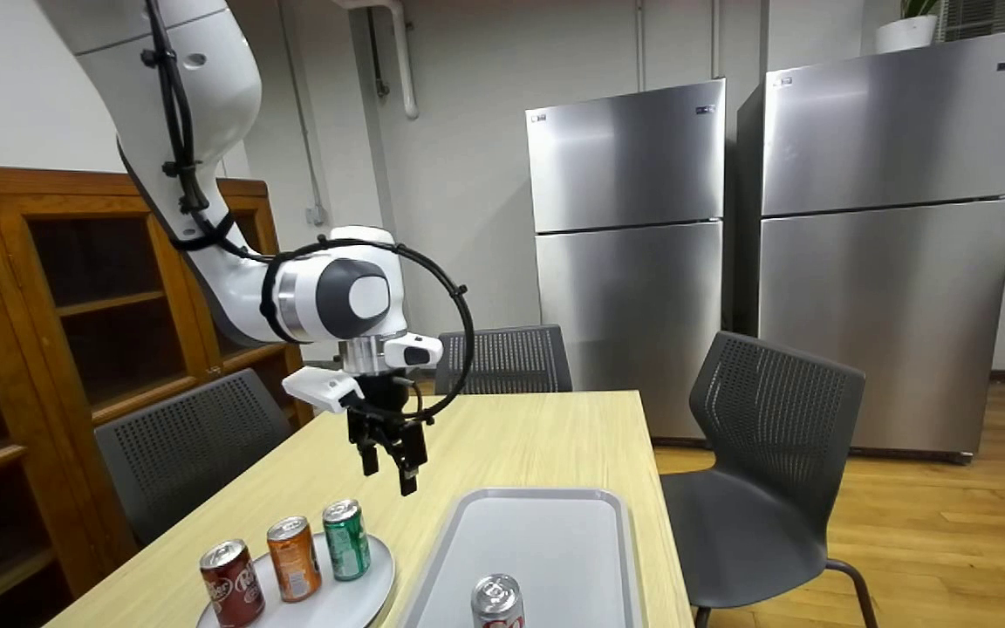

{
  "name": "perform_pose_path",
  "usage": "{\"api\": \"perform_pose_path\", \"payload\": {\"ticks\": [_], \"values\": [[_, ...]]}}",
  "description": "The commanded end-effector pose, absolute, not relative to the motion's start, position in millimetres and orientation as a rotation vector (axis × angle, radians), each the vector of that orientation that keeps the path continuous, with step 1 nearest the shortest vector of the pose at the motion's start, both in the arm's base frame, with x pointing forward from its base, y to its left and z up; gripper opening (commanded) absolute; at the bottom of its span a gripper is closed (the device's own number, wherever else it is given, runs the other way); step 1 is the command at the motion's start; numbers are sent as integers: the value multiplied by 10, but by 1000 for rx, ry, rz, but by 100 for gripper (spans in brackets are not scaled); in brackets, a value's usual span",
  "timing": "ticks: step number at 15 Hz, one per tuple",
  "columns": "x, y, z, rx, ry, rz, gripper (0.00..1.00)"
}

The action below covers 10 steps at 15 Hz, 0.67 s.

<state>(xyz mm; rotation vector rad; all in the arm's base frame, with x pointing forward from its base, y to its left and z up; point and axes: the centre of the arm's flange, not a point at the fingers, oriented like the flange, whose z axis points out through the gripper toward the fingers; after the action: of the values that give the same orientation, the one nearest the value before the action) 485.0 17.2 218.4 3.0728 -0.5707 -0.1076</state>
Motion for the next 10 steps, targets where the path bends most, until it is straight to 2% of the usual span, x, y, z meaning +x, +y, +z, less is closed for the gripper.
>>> {"api": "perform_pose_path", "payload": {"ticks": [1,10], "values": [[4987,349,2110,3058,-679,-88,100],[5205,718,1893,3055,-716,-124,100]]}}
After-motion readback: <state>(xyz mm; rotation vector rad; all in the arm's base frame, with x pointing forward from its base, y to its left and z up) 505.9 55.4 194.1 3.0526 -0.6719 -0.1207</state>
